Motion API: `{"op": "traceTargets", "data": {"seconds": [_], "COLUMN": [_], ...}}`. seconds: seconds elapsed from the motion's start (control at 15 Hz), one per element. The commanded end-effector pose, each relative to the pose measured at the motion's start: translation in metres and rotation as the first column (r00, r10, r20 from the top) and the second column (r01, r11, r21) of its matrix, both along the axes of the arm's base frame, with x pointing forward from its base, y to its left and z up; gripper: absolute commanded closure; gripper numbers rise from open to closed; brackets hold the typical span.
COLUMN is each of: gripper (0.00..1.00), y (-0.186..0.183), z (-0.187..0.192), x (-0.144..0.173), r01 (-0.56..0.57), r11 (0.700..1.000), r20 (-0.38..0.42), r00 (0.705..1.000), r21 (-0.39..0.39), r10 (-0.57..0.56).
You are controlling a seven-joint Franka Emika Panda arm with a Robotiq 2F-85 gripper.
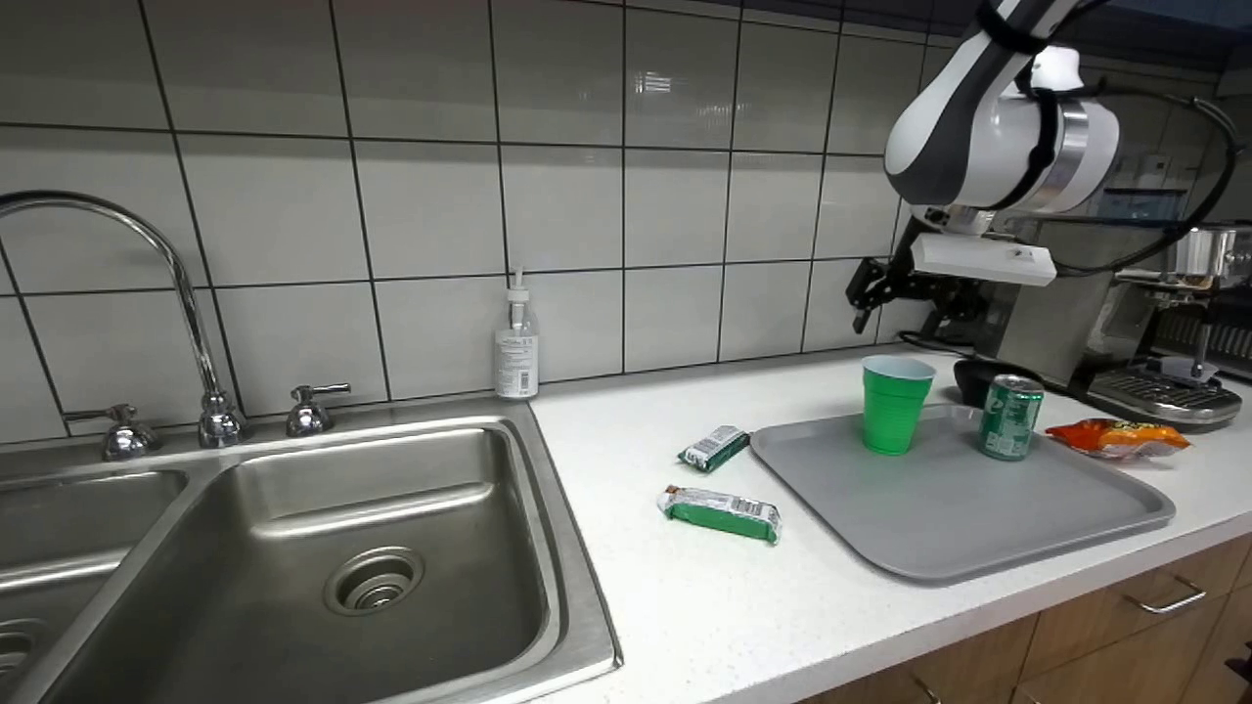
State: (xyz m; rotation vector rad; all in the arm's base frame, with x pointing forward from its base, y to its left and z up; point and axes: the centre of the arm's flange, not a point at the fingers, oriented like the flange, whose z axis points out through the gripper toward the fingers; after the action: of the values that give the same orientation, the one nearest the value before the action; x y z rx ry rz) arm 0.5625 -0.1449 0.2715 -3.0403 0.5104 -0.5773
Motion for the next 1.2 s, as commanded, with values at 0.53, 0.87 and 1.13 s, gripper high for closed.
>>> {"op": "traceTargets", "data": {"seconds": [0.53, 0.87, 1.13], "gripper": [0.00, 0.00, 0.00], "y": [0.060, 0.089, 0.106], "z": [0.000, -0.010, -0.020], "x": [0.033, 0.050, 0.061], "r01": [-0.194, -0.258, -0.310], "r11": [0.981, 0.966, 0.950], "r20": [0.009, 0.006, -0.010], "r00": [0.981, 0.966, 0.951], "r21": [0.008, 0.026, 0.038], "r10": [0.194, 0.258, 0.310]}}
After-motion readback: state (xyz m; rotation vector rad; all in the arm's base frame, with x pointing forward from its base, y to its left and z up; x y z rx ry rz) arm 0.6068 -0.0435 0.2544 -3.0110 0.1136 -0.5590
